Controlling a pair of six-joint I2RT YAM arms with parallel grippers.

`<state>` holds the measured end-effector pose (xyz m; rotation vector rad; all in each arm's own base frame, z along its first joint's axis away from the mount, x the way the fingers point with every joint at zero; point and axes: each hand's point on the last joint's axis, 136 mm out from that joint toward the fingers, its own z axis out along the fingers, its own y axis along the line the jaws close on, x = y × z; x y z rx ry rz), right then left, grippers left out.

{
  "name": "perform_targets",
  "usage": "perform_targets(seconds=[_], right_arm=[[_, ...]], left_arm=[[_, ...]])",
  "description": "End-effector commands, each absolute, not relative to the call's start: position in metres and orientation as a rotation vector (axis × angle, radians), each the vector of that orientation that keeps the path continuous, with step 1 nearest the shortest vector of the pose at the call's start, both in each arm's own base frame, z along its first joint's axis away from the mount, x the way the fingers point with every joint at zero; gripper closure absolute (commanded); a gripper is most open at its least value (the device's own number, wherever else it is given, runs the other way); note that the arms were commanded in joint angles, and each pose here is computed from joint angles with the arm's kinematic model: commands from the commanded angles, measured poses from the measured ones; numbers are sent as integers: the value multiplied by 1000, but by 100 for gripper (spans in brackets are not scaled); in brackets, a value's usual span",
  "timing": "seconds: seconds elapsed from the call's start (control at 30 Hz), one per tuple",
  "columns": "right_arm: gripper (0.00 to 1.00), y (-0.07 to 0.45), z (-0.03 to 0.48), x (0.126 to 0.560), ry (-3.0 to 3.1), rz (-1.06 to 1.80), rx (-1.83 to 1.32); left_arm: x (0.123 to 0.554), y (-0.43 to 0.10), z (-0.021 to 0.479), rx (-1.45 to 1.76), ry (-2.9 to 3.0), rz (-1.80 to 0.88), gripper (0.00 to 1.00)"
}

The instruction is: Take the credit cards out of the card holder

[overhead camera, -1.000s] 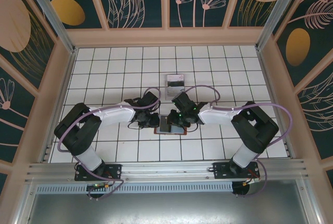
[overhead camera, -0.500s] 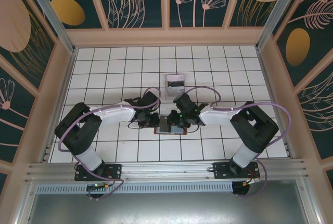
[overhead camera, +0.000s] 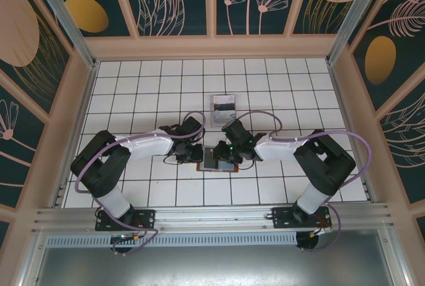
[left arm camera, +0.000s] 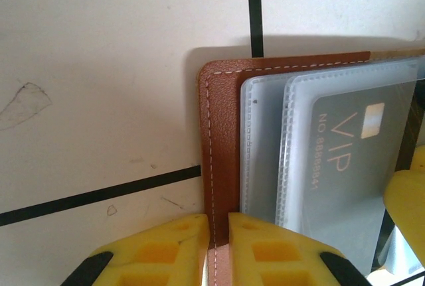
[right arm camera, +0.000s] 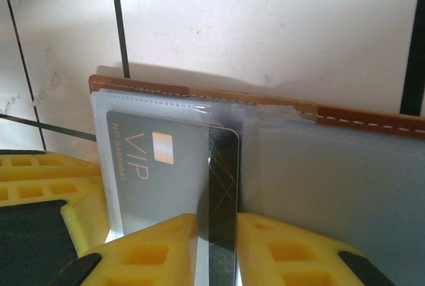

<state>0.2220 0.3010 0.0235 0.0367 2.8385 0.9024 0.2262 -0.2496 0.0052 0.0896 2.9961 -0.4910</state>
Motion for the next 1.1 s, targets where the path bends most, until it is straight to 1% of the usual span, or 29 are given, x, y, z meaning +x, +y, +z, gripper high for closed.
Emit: perform_targets(seconds=[0.0,0.17,0.43,0.67,0.73,0.87,1.07], right_arm=[[76,290,8,214,2884,885,84],[76,298,26,215,2813,1024,89],[76,302,46,216,2729,1160,85],[79,308,55,215,2667,1297,74],[79,307,53,215,2668,1294,89],[79,293,37,217,2736,1149,131],[79,290,27,214,2779,1118,138]], left_arm=[[188,-196,-56,62,3177,-97,83],[185,-195,-60,74,3189,-77,82],[185,-198,-61,82,3192,-79,83],[183,-199,-62,90,3197,-79,83],[183,-200,-62,89,3197,-79,82],[190,-200,-53,68,3159,-71,82],[212,-213,-17,43,3058,-140,78]])
